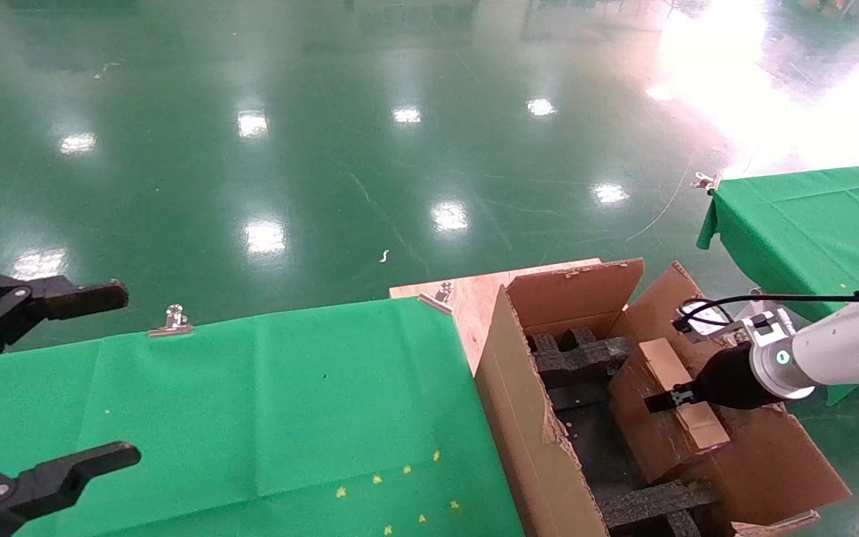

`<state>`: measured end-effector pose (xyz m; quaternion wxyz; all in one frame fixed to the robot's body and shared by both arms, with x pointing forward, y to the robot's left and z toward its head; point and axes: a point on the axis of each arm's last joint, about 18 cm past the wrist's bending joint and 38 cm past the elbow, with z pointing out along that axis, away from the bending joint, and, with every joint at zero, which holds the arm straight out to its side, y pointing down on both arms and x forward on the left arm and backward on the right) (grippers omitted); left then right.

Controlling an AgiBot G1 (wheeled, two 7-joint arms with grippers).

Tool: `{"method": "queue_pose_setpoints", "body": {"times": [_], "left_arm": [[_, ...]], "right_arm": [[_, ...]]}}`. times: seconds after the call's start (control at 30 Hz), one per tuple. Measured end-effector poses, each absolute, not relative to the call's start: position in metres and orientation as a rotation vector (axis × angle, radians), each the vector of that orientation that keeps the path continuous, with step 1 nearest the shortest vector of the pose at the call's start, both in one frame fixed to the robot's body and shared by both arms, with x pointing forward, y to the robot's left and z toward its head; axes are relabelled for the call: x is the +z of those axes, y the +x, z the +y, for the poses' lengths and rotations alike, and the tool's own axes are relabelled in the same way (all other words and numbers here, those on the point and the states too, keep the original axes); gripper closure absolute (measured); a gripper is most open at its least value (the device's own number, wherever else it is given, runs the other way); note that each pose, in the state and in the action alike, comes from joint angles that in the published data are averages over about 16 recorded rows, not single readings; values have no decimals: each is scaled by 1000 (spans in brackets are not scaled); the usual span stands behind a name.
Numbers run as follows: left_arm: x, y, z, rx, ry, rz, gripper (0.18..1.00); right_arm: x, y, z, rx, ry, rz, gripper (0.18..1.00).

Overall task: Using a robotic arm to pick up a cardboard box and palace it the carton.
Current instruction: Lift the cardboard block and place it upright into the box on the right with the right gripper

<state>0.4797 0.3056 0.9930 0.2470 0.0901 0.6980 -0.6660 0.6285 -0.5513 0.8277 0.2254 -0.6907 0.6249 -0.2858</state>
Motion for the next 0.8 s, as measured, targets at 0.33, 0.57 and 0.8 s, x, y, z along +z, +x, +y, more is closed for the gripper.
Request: {"method": "queue_pose_setpoints", "body": {"times": [0.33,0.57,0.8], "left_arm": [[993,480,306,-1816,245,1903,183],[993,480,306,-1816,245,1903,183],[993,480,306,-1816,245,1903,183]], "right_arm": [[815,635,-546,-790,-1928,1725,886],[812,637,-543,-792,-1931,1724,885],[813,638,-543,-794,-1930,1722,869]]}}
